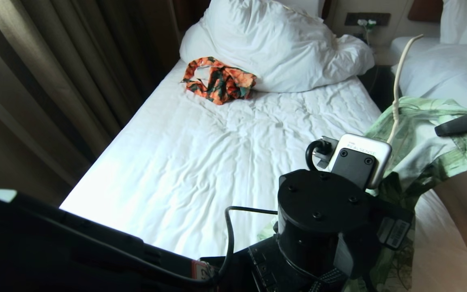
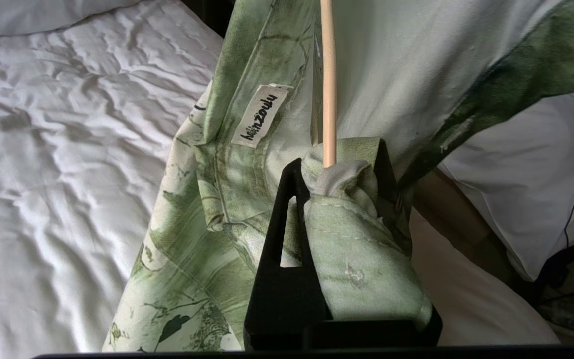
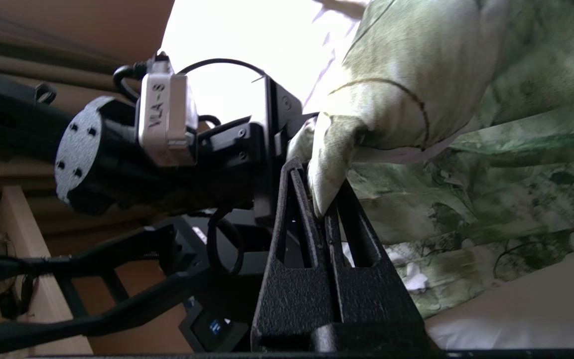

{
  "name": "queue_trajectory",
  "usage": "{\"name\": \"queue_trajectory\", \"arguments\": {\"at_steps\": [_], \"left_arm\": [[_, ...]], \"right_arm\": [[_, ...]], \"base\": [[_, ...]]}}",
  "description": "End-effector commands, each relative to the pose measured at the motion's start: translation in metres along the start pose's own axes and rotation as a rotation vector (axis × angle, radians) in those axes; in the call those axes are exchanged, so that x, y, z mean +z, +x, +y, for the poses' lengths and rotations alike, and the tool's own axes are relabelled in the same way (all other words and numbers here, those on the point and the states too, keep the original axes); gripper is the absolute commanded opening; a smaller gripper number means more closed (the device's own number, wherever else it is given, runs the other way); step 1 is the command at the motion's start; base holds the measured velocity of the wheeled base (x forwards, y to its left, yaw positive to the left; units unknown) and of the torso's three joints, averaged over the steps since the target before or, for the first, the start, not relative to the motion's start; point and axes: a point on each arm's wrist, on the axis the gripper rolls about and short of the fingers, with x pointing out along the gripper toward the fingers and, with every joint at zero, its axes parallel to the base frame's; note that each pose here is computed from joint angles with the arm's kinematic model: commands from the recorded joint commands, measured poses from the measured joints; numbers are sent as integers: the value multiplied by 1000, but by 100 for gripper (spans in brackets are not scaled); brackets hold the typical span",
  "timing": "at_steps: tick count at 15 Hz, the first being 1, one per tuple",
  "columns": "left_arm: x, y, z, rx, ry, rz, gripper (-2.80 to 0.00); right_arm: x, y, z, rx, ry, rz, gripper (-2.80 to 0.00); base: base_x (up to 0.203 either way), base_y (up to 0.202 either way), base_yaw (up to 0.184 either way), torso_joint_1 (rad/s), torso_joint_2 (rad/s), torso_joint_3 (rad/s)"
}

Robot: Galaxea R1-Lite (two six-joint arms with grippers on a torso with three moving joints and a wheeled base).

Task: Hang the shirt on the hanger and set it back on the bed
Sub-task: Hook the other side of the shirt onto the hanger

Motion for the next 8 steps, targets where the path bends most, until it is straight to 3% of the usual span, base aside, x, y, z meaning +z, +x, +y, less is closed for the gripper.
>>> {"name": "queue_trajectory", "arguments": {"at_steps": [1, 4, 8], "left_arm": [[2, 1, 0, 7, -16, -26, -280], [12, -2, 2, 15, -28, -53, -280], [43, -6, 14, 41, -48, -127, -280]], "right_arm": [[-13, -12, 16, 31, -31, -3, -280], [-21, -16, 24, 40, -46, 3, -280], [-25, -18, 24, 35, -66, 4, -280]], "base": [[0, 0, 0, 0, 0, 0], [0, 0, 0, 0, 0, 0], [0, 0, 0, 0, 0, 0]]}}
